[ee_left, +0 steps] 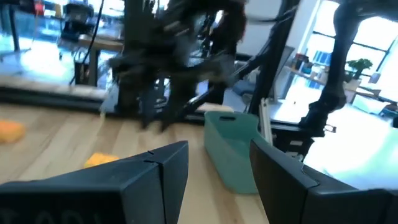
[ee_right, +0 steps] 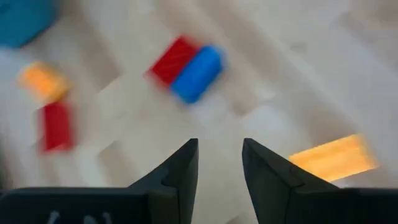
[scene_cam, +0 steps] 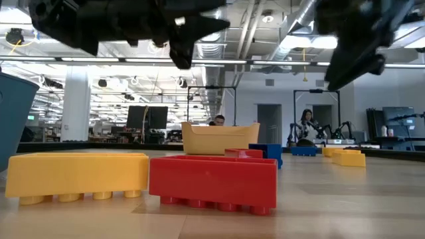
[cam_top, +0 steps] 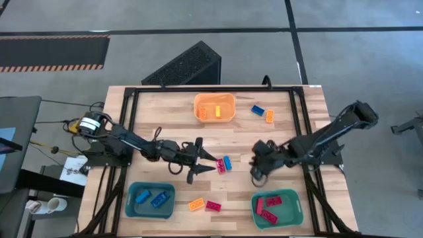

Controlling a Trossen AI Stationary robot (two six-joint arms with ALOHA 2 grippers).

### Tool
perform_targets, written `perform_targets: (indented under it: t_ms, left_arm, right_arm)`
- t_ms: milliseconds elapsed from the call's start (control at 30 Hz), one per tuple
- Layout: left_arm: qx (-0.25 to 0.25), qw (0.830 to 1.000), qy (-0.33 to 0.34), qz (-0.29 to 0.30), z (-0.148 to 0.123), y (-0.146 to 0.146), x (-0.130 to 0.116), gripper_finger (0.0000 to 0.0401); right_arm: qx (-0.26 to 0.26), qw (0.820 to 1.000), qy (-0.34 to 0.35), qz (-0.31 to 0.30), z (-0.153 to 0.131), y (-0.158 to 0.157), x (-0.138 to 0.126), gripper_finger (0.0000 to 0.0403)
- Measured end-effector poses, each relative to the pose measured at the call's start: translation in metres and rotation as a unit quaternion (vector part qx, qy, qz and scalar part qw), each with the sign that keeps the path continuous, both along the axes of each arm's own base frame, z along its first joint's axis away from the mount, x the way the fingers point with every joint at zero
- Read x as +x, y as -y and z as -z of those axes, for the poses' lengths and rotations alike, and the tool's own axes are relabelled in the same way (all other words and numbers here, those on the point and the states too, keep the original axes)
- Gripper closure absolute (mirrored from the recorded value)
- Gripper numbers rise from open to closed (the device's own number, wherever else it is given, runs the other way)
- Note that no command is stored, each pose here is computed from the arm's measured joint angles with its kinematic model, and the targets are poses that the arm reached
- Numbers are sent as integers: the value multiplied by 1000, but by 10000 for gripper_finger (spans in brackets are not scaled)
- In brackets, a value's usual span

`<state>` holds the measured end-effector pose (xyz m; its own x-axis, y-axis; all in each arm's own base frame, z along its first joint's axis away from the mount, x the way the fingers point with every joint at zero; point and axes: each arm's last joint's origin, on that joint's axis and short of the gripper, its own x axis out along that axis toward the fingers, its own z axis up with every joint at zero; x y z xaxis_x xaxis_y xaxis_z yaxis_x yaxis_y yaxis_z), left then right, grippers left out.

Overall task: Sort & place blocks by color
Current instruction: Put the yellow game piece into the yellow bin

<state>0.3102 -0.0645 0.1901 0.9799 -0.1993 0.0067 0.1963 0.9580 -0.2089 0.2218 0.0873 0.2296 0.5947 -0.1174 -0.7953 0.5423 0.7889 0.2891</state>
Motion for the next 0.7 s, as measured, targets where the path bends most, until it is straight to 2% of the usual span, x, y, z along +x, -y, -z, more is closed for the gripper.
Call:
perform_targets:
  t_ms: [167,267,467,700]
  left_arm:
    - [31,999,-5,8,-20,6,-15,246]
    - [50,999,6,-21,-32,11,-31,246]
    - [80,994,24,-75,-38,20,-61,246]
    - [77,993,24,-90,-38,20,-66,246]
  right_arm:
    - [-30,998,-45,30,3,20,-2,245]
    - [-40,995,-79,50,6,31,-6,227]
    - [-60,984,-145,85,13,50,-15,163]
    - [-34,974,-160,155,31,69,-19,95]
